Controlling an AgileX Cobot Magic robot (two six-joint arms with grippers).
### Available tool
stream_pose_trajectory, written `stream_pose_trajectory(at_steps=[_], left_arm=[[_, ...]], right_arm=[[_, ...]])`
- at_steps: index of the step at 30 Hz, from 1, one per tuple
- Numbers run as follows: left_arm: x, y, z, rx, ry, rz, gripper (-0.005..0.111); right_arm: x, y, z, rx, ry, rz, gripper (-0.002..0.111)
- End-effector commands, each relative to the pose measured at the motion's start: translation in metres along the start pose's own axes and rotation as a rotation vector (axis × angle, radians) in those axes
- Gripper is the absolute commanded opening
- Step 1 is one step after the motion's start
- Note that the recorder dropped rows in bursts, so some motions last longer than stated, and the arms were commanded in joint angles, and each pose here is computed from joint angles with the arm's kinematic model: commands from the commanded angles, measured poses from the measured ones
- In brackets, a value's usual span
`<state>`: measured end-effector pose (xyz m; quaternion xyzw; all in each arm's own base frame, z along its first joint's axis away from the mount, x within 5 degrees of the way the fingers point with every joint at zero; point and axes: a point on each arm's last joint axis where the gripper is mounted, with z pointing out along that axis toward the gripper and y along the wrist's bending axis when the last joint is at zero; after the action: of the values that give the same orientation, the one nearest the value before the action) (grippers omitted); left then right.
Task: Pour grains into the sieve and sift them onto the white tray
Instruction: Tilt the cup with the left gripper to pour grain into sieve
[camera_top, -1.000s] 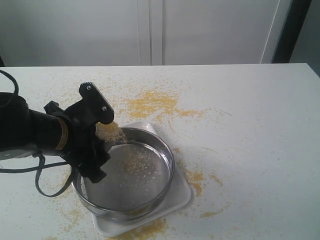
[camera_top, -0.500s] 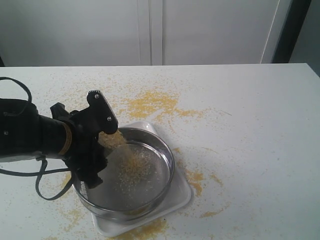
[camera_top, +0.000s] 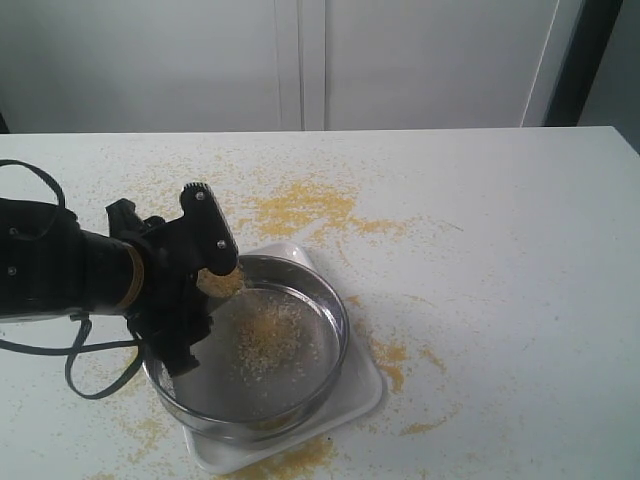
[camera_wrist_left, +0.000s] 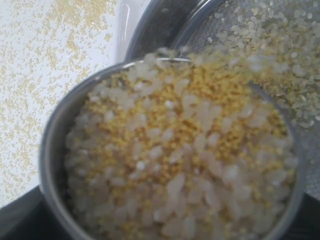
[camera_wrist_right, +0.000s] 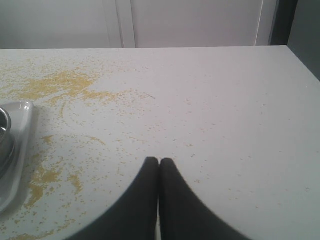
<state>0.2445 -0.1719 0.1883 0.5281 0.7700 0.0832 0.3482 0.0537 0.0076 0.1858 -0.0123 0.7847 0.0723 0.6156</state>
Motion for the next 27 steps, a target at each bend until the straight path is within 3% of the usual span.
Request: stream_pose_trajectory(at_steps=[1, 27], left_arm=[[-0.0044, 0.0023, -0.0032, -0.015, -0.022, 0.033, 0.0], [-0.0064, -0.0005, -0.0043, -0.029, -0.013, 0.126, 0.0]], right_arm=[[0.0008, -0.0002, 0.0001, 0.0, -0.009, -0.003, 0.0], [0.0008, -0.0002, 0.0001, 0.0, -0.009, -0.003, 0.0]])
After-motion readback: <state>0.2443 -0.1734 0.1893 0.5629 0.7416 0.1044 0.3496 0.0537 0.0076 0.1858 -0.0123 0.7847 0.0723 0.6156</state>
